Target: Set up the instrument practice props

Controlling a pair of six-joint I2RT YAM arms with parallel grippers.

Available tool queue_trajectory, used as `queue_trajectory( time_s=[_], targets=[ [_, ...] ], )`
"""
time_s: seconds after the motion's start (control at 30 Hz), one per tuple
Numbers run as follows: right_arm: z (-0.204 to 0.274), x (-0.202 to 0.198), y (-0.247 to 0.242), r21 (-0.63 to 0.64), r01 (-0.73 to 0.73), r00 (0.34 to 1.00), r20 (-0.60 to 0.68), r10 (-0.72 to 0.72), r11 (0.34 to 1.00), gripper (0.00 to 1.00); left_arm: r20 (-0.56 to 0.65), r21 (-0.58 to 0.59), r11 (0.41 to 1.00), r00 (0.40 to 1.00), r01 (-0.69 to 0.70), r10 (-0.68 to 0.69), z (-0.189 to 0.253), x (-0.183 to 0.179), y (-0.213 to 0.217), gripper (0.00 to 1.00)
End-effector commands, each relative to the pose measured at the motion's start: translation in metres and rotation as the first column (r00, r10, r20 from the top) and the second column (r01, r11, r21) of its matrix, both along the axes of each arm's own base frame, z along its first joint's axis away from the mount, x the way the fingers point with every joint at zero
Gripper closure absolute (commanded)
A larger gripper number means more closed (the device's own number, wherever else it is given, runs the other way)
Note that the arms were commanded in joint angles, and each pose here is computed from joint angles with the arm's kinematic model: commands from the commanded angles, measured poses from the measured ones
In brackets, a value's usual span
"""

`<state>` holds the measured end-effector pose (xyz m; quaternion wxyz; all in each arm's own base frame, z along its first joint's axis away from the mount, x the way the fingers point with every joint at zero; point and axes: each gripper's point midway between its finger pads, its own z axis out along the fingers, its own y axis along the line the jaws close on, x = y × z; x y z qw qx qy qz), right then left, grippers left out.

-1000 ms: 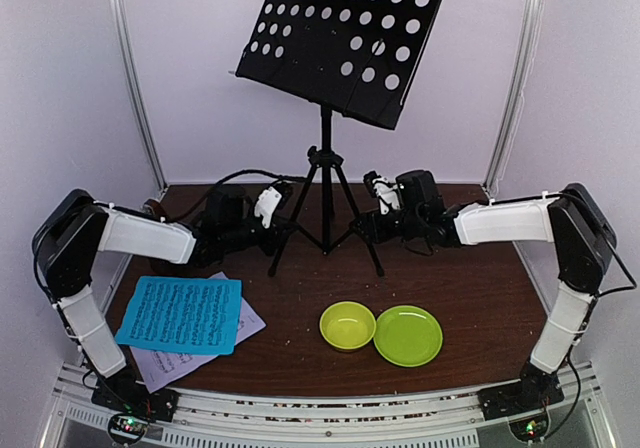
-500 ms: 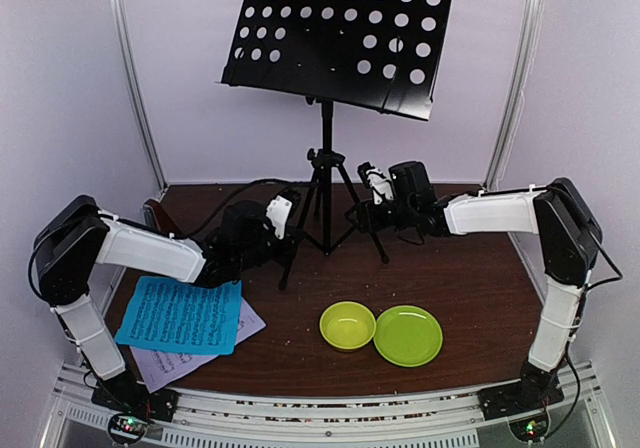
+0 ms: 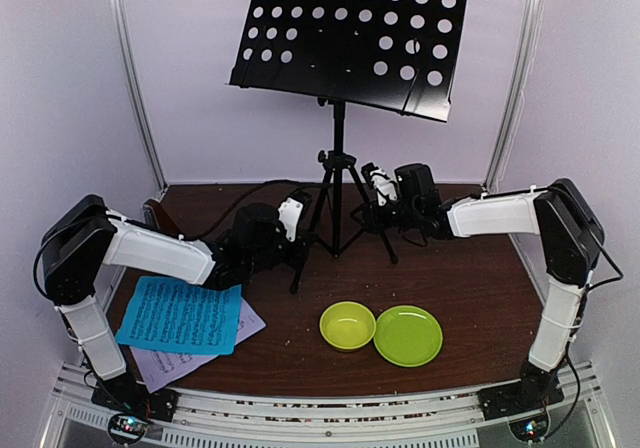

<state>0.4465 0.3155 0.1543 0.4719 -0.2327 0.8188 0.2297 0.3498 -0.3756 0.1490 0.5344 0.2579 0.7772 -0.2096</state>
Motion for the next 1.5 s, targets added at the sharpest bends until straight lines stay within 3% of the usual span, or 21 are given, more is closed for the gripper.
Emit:
queue_trajectory(
  time_s=[0.0,0.43,0.57,0.67,0.87,1.0,1.47],
  targets=[
    [0.030,0.010,-0.018,0.019,0.041,0.996,0.084,-0.043,0.999,0.57,-0.035,-0.019,0.994,0.993,0.110,-0.111,0.003,-0.013,-0.012,0.99],
    [0.028,0.005,-0.034,0.001,0.038,0.997,0.074,-0.038,0.999,0.89,-0.048,0.038,0.997,0.997,0.065,-0.063,-0.006,-0.003,0.019,1.00],
    [0.028,-0.002,-0.033,0.010,0.007,0.997,0.074,-0.007,1.000,0.91,-0.051,0.059,0.996,0.997,0.065,-0.062,-0.010,-0.003,0.026,1.00],
    [0.030,-0.011,-0.025,0.042,-0.052,0.996,0.078,0.048,0.998,0.77,-0.061,0.064,0.993,0.993,0.104,-0.100,-0.013,-0.005,0.024,0.99],
    [0.029,-0.033,-0.017,0.079,-0.155,0.986,0.078,0.149,0.985,0.31,-0.061,0.074,0.979,0.981,0.190,-0.185,-0.015,-0.012,0.015,0.56],
    [0.021,-0.044,-0.023,0.085,-0.171,0.984,0.071,0.165,0.982,0.16,-0.059,0.053,0.974,0.974,0.222,-0.218,-0.015,-0.014,0.016,0.45],
    [-0.037,-0.059,-0.050,0.051,-0.196,0.974,-0.103,0.200,0.979,0.22,-0.136,0.015,0.960,0.951,0.281,-0.276,-0.043,-0.011,0.015,0.45]
  ],
)
